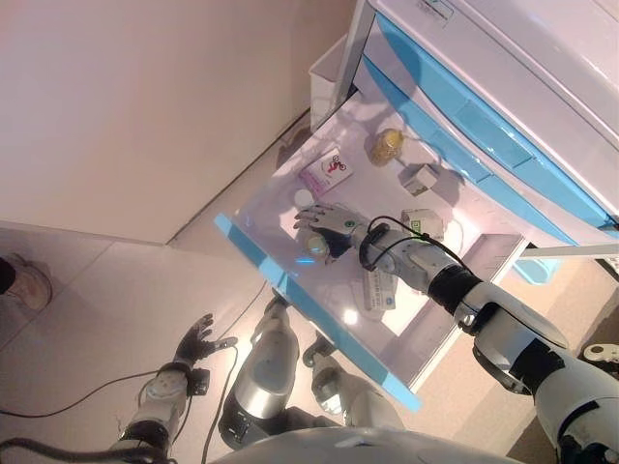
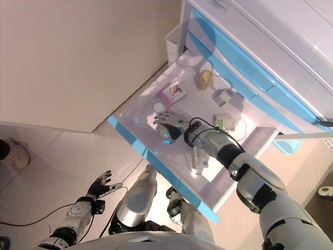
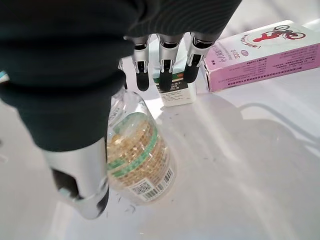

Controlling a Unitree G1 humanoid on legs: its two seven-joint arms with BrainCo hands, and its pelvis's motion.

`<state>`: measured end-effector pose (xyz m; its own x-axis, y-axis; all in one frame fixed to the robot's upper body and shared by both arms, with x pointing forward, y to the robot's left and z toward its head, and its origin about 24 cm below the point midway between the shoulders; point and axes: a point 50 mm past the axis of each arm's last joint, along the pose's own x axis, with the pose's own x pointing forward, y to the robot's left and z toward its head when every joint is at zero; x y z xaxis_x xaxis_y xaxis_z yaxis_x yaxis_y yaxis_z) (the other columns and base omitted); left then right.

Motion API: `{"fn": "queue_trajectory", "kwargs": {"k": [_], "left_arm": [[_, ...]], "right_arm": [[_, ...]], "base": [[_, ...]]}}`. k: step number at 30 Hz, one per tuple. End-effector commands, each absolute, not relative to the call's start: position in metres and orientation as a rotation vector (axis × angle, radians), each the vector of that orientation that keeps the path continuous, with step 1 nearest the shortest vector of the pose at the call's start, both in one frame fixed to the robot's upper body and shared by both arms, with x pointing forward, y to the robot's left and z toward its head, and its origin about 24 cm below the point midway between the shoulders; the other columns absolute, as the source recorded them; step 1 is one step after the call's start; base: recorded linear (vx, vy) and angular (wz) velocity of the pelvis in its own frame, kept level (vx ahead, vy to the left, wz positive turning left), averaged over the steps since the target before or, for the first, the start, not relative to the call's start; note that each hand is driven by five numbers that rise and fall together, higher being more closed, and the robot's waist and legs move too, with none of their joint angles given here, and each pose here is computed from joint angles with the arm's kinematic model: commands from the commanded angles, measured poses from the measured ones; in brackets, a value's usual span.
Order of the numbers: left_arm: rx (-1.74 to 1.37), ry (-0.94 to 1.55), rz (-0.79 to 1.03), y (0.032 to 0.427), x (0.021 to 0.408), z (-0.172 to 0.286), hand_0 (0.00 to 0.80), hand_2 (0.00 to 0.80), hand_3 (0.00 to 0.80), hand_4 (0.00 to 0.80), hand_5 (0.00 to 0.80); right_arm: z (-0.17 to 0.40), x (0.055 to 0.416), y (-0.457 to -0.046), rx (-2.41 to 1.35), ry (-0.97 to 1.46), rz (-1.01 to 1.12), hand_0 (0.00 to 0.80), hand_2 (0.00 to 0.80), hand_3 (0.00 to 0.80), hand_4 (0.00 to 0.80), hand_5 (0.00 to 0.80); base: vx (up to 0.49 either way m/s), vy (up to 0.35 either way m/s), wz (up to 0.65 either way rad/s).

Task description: Open the drawer and pick up the medicine

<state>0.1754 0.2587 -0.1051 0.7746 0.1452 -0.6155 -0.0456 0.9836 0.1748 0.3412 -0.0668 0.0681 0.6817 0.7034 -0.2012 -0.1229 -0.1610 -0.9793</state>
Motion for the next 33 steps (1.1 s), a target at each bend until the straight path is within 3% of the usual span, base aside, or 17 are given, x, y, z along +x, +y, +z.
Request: {"fn": "queue_trajectory", "kwargs": {"k": [1, 21, 33], "left_arm": [[0.161, 0.691, 0.110, 0.266, 0.160, -0.108, 0.000, 0.000, 0.000, 0.000, 0.000], [0.171, 0.694, 0.114, 0.267, 0.160, -0.108, 0.000, 0.000, 0.000, 0.000, 0.000], [0.197, 0.782, 0.198, 0.281, 0.138, -0.116, 0.000, 0.000, 0.000, 0.000, 0.000]], "right_arm": [[0.080, 0.334, -0.045, -1.547, -0.612, 0.806, 0.800, 0.800, 0.800, 0.800, 0.800], [0.084, 0.337, -0.049, -1.516, -0.627, 0.758, 0.800, 0.800, 0.800, 0.800, 0.800], [0.129, 0.320, -0.060, -1.280, -0.620, 0.705, 0.800, 0.800, 0.800, 0.800, 0.800]], "base": [[0.074, -0.062, -0.04], [-0.008, 0.003, 0.00], [-0.002, 0.009, -0.15]]}}
